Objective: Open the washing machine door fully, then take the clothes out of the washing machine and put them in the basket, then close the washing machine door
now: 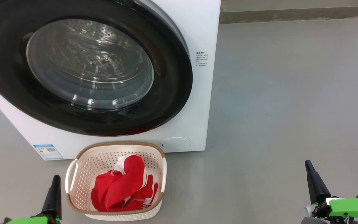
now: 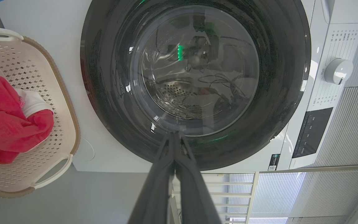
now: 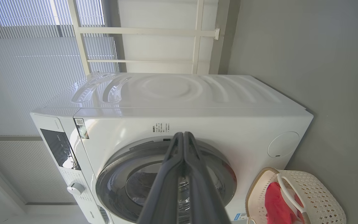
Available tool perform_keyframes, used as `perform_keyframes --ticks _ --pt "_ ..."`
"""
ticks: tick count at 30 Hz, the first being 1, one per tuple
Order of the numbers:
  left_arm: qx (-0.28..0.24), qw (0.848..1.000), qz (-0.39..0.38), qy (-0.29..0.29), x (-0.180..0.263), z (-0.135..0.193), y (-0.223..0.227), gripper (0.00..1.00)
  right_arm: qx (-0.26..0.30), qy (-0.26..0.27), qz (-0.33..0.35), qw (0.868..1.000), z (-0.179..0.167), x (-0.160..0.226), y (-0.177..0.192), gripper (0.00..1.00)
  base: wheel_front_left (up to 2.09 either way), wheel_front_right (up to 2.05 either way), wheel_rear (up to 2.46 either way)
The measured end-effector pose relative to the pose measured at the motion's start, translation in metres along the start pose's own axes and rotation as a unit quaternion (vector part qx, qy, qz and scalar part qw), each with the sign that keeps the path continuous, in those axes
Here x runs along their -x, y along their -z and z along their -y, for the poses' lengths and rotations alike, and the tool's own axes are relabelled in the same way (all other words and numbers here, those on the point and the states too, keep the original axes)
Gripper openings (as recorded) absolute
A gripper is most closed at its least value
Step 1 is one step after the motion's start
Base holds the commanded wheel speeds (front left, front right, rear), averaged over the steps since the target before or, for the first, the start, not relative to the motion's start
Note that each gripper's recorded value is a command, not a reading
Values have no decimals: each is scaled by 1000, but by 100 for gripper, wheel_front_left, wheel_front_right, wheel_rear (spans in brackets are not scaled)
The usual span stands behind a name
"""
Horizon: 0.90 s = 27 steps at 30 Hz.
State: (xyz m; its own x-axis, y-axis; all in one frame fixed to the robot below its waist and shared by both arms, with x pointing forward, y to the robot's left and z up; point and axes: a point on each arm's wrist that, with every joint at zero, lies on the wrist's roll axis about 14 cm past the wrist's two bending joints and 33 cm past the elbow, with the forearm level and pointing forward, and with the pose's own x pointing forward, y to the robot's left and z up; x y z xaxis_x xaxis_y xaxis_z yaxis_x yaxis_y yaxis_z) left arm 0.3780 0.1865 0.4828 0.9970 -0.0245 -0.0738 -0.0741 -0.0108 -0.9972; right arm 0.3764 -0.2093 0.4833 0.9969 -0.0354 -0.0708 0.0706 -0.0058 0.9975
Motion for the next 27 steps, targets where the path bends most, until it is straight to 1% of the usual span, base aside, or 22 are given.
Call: perform_keyframes --ticks 27 --pt "0 1000 0 0 0 0 0 0 0 0 0 1000 0 0 0 0 0 0 0"
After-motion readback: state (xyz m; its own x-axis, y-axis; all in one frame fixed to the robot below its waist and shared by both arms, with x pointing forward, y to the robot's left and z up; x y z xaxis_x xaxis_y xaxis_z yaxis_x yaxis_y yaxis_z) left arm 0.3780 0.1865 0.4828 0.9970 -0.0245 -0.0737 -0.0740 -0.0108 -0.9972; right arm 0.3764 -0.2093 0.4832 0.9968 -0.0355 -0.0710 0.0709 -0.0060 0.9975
